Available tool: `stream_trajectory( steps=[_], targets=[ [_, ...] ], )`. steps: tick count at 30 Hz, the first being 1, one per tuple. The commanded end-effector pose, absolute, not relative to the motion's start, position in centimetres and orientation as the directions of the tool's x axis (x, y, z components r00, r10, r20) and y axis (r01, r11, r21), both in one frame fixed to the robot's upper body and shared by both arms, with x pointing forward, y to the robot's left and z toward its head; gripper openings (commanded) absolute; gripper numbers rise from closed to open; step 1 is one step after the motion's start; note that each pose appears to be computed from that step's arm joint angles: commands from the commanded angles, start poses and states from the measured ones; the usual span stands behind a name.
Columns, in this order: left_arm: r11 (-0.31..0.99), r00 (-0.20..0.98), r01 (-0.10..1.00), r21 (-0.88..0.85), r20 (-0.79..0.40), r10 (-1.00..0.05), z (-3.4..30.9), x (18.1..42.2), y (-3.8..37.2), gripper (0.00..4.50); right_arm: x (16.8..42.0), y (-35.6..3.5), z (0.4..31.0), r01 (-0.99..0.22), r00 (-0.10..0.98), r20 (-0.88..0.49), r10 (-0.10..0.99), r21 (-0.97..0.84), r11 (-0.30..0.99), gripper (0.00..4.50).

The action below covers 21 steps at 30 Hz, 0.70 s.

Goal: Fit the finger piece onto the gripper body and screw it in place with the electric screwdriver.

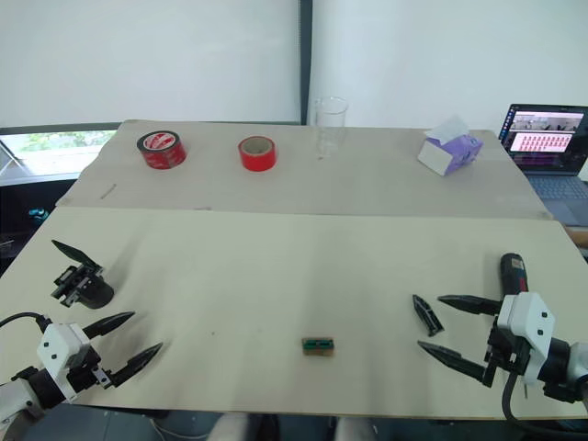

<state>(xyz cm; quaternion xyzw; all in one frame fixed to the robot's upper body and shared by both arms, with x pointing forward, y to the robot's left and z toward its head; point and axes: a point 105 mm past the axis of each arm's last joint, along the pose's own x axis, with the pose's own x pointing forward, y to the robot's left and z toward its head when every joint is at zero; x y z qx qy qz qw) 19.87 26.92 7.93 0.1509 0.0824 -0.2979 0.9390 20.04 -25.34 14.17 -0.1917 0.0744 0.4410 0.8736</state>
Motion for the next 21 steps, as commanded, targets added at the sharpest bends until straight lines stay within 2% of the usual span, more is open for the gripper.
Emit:
stream_trajectory(
  steps=[1,4,7,11,14,18,21],
  targets=[
    [0.796,0.827,0.562,0.228,-0.179,-0.533,9.2,20.2,26.8,4.5,19.8,-24.8,15.0,-0.803,0.592,-0.281,0.755,-0.284,0.524,4.47],
    [0.854,0.866,0.5,0.143,-0.092,-0.492,10.4,20.3,27.6,4.5,20.1,-23.8,14.9,-0.812,0.577,-0.25,0.777,-0.271,0.516,4.47],
    [0.897,0.904,0.428,0.115,-0.068,-0.422,10.5,19.5,28.6,4.5,20.7,-22.0,15.3,-0.818,0.563,-0.191,0.804,-0.271,0.508,4.47],
    [0.971,0.973,0.229,0.062,-0.023,-0.228,10.2,17.7,30.8,4.5,21.4,-19.0,17.3,-0.805,0.525,0.041,0.85,-0.301,0.511,4.47],
    [0.998,0.998,0.052,0.018,-0.032,-0.052,8.8,15.4,32.9,4.5,20.7,-17.5,17.6,-0.834,0.415,0.148,0.898,-0.333,0.44,4.47],
    [0.997,0.996,-0.08,0.003,-0.041,0.08,8.0,13.6,34.6,4.5,19.9,-17.2,16.7,-0.852,0.353,0.159,0.922,-0.352,0.388,4.47],
    [0.993,0.993,-0.121,-0.001,-0.013,0.121,8.5,13.7,35.2,4.5,19.6,-17.4,16.0,-0.86,0.335,0.143,0.931,-0.358,0.364,4.47]
  ],
)
